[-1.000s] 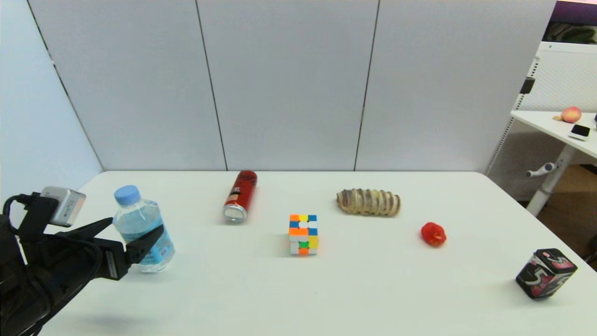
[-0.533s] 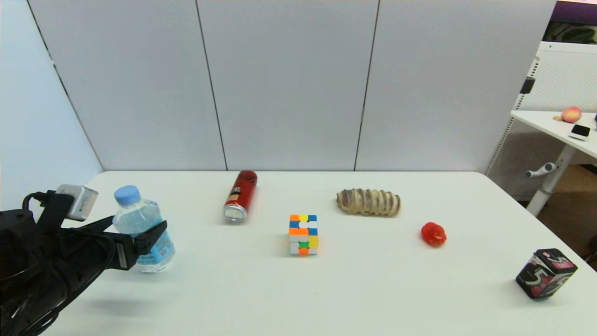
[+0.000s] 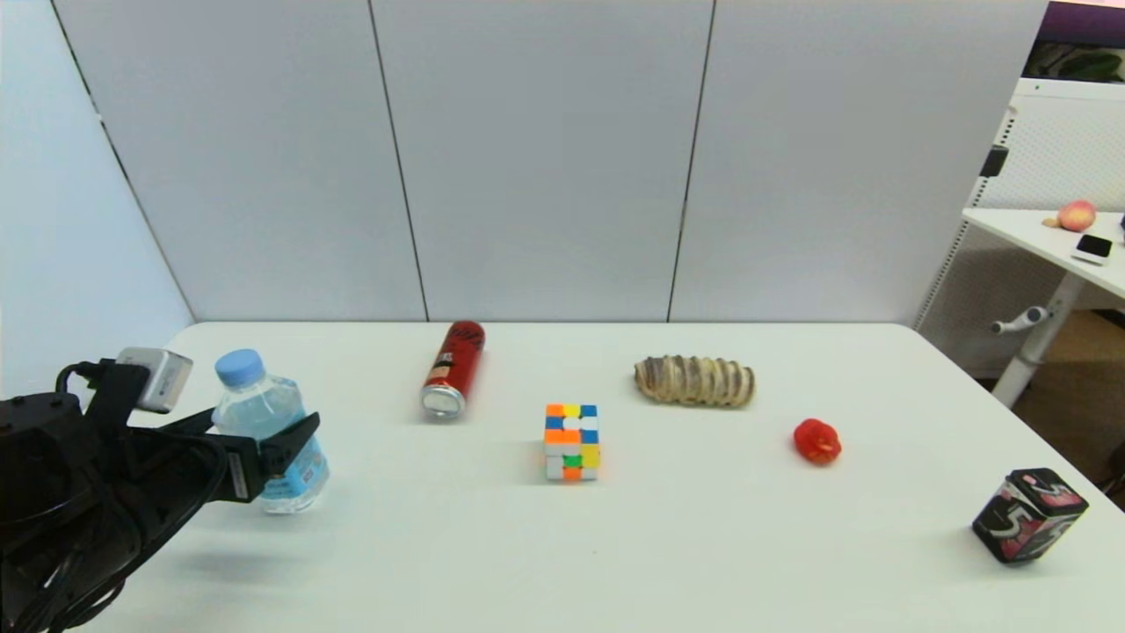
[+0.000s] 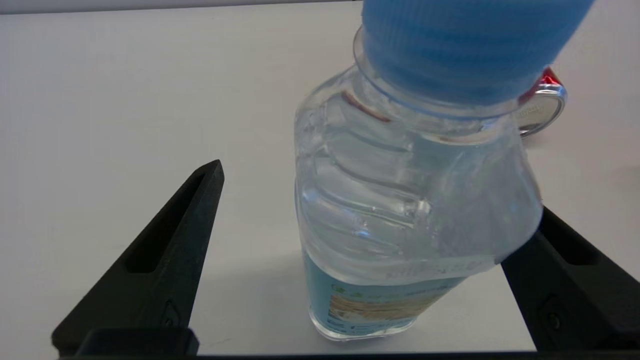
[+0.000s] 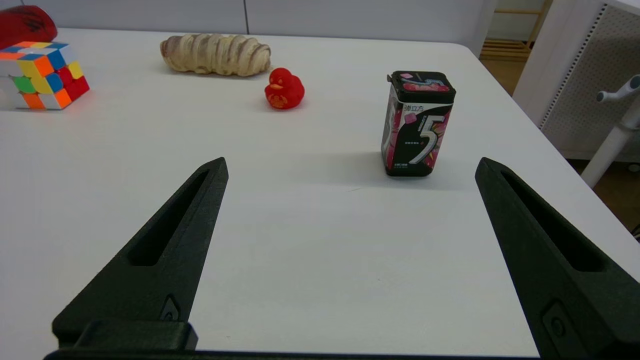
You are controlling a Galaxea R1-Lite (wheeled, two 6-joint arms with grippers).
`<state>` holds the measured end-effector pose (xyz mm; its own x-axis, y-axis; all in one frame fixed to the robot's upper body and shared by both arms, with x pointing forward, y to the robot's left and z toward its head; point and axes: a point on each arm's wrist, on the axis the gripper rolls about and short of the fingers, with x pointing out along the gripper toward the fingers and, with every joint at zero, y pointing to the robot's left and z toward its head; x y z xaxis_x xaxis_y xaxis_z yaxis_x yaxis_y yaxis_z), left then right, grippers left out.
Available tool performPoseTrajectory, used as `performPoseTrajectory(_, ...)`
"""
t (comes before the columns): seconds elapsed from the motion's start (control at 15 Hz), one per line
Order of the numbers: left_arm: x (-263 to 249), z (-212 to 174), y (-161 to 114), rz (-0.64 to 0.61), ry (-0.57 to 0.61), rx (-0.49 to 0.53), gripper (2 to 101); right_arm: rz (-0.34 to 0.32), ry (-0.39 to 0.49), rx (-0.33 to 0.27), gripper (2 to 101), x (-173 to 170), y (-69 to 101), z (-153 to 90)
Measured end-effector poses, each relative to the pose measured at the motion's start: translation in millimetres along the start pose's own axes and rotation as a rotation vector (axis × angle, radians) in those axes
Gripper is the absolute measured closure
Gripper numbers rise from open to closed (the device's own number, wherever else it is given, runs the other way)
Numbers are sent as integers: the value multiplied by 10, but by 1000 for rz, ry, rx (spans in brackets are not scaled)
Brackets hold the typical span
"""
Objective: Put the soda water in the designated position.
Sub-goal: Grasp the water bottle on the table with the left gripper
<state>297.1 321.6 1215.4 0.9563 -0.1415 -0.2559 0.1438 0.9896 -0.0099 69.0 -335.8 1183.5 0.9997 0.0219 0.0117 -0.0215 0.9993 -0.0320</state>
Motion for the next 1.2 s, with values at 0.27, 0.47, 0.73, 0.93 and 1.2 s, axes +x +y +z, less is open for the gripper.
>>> performPoseTrajectory(0.27,41,-1,3,0,-14,-5,54,0,0,0,43,0,0,0)
performPoseTrajectory(0.47,68,-2,3,-1,-21,-9,54,0,0,0,43,0,0,0)
performPoseTrajectory(0.73,78,-1,5,-1,-25,-9,54,0,0,0,43,0,0,0)
performPoseTrajectory(0.93,95,32,9,0,-40,-8,54,-1,0,0,43,0,0,0)
performPoseTrajectory(1.2,106,86,10,0,-72,-4,54,0,0,0,43,0,0,0)
